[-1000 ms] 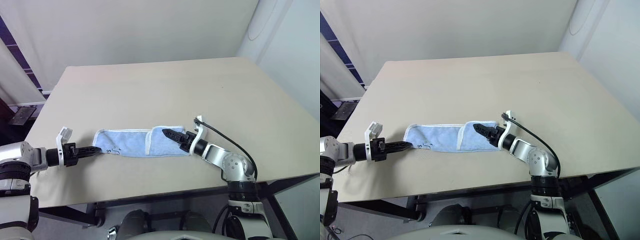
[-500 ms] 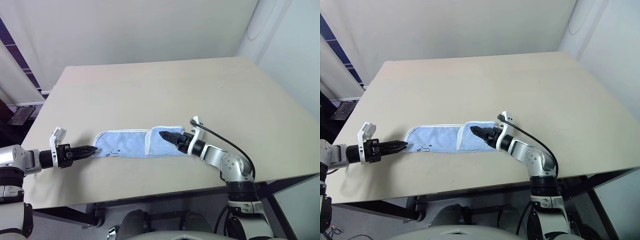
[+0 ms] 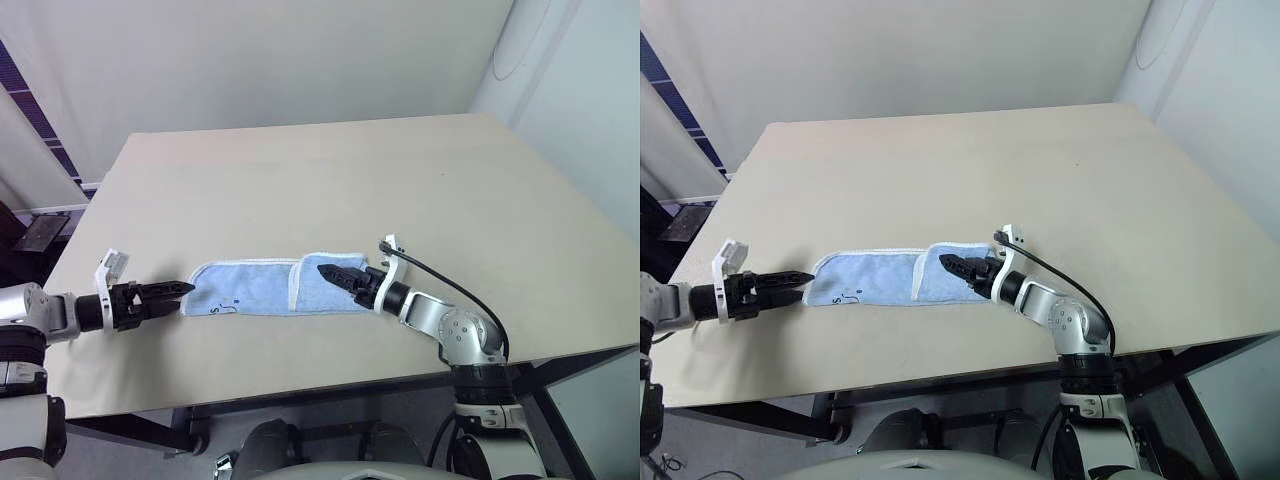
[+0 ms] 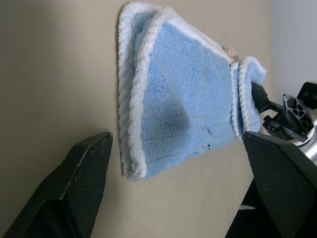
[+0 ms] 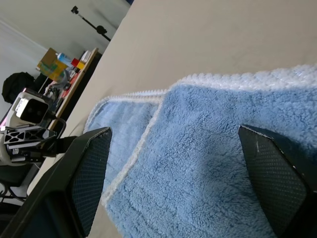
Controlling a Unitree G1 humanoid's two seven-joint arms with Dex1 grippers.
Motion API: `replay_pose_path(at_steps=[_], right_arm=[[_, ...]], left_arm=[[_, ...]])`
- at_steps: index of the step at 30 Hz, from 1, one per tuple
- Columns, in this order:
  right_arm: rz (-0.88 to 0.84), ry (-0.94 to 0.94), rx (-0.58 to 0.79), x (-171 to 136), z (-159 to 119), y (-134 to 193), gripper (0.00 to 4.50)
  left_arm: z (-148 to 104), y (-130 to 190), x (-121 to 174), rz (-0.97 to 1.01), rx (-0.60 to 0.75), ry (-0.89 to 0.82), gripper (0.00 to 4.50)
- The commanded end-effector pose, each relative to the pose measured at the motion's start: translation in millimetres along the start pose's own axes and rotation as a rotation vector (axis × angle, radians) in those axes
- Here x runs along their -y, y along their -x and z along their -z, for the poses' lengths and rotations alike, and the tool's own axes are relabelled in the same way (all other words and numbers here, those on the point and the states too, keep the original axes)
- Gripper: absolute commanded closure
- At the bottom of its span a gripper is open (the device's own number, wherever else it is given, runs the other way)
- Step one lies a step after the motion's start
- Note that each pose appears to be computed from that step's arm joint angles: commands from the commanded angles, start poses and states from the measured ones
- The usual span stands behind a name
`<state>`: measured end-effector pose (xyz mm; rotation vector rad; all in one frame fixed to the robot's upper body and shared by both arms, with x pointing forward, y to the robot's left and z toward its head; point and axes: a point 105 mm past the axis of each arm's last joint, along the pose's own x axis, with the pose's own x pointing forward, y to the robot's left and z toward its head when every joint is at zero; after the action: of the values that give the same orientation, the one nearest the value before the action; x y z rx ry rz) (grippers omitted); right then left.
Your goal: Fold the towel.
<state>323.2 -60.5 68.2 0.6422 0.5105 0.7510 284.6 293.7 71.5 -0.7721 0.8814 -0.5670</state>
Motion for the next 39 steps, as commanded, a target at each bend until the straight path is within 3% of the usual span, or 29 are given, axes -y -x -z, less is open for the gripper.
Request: replay_pose_path(at_steps=[1,8,17,22,26,35,36,39], right_arm=[[-0.018,0.015,0.021,-6.6,-5.5,-1.0,0.23],[-0.013,0.012,0.022,-5.6,-6.4,-0.7,0.23],[0.004,0.005,0.033,-2.1,-6.2,0.8,0.23],[0.02,-0.006,0.04,1.5,-6.3,1.5,0.23],[0.026,-0.009,0.046,3.4,-8.2,0.9,0.23],[0.042,-0.01,0.044,6.8,-7.9,1.2,0.23],[0.043,-0.011,0.045,7.5,-8.2,1.5,0.23],[0.045,-0.009,0.045,8.5,-8.8,1.8,0.23]], left_arm=[[-0.6,0.2,3.3,-0.002,-0.021,-0.012,0.04],[18.5,-23.9,34.8,0.113,-0.172,-0.088,0.04],[12.3,-21.7,20.8,0.047,-0.145,-0.078,0.04],[6.7,-13.9,29.9,0.057,-0.115,-0.054,0.04],[3.9,-12.9,37.2,0.065,-0.087,-0.029,1.01],[7.4,-19.7,51.5,0.085,-0.066,-0.011,4.27],[7.8,-20.3,52.6,0.084,-0.064,-0.011,4.46],[7.8,-21.0,53.0,0.074,-0.052,-0.009,4.46]])
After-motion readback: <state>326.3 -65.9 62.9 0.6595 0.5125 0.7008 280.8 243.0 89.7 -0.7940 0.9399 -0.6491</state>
